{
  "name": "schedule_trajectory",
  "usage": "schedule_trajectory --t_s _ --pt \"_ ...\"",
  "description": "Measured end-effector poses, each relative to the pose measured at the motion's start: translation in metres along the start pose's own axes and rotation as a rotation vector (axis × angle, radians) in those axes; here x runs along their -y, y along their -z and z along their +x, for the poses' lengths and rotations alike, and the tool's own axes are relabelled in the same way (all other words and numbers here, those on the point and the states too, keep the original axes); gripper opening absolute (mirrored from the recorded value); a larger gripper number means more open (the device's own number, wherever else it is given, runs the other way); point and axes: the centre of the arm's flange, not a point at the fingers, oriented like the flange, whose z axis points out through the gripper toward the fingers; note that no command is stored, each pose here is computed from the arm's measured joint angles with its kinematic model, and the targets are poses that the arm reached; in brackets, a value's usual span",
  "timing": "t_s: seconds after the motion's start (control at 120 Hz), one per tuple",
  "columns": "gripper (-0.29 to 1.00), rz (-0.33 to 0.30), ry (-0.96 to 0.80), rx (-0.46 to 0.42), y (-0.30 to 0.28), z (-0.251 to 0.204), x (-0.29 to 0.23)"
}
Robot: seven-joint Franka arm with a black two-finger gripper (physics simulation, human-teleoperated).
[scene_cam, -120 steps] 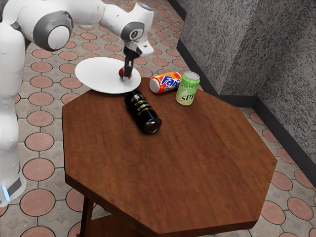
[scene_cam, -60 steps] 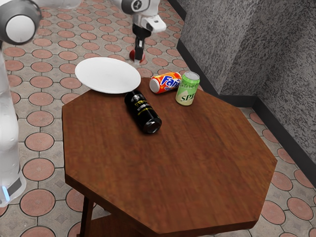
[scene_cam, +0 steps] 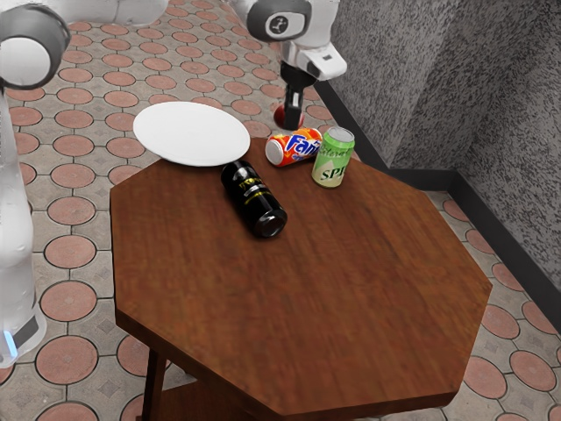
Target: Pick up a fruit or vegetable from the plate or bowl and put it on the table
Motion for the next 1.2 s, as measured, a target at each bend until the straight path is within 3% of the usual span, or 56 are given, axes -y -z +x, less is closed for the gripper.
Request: schedule_trajectory --t_s 0.242,0.417,0.558,0.692,0.892,1.2 --pt "0.27 -0.015 -0.057 -0.035 -0.022 0.078 -0.046" --pt "0.25 -0.054 0.040 0.020 -0.103 0.108 0.006" --pt "0.25 -0.056 0.061 0.014 -0.118 0.120 0.009" --pt "0.34 -0.058 0.072 0.005 -0.119 0.123 0.005" --pt "0.60 -0.061 0.077 0.000 -0.117 0.125 0.000" --pt "0.69 -0.057 0.079 -0.008 -0.109 0.128 -0.009"
